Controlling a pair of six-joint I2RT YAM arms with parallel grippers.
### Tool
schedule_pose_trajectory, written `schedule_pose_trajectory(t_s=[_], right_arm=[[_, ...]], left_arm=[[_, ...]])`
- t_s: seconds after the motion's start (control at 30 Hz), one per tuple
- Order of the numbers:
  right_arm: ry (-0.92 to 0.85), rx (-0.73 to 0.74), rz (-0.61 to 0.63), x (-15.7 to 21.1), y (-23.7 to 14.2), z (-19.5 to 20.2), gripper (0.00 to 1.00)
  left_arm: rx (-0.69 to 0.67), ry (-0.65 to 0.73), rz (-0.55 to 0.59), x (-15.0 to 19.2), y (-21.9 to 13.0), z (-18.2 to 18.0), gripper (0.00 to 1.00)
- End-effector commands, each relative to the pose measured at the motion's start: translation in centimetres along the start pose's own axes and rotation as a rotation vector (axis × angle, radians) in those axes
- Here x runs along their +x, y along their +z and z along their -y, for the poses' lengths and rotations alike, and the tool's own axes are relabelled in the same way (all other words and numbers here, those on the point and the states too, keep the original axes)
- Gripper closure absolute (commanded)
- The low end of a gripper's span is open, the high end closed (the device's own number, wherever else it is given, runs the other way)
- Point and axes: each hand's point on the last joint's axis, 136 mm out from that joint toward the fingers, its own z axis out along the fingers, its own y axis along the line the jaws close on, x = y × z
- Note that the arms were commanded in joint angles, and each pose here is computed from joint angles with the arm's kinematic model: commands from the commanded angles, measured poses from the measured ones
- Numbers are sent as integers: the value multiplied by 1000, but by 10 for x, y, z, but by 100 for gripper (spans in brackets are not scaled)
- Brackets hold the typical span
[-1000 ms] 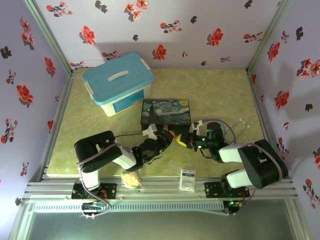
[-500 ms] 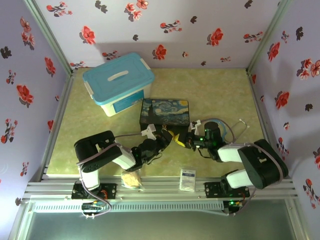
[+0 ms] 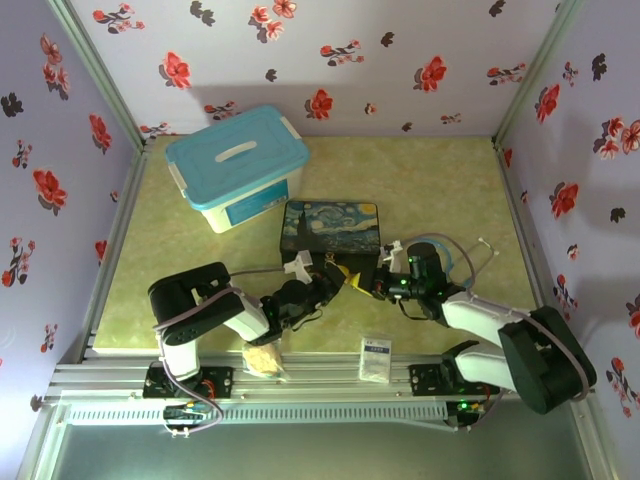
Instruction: Unlock a padlock with a key
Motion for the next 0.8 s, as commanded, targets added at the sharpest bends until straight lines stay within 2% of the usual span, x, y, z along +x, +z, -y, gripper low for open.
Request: schedule_pose_trajectory(t_s=[0.0,0.27,0.4,0.53,0.77], right_arm=[[-92,-109,131,-34,0,-38,99],[-21,-150,207,-41,-2,-48,96],[28,-12,185,-32,-1,-18,91],[8,91,201,-26,-9,5,79],[-25,175,220,-22,-19,20,76]], left_arm=[[66,7,-118,29,0,20,100],[47,-2,-118,32,5,11,100],[15,-13,-87,20,2,-1,100],[-3,-11,-75,17,0,-8,100],[-14,20,-64,15,-2,-12,100]])
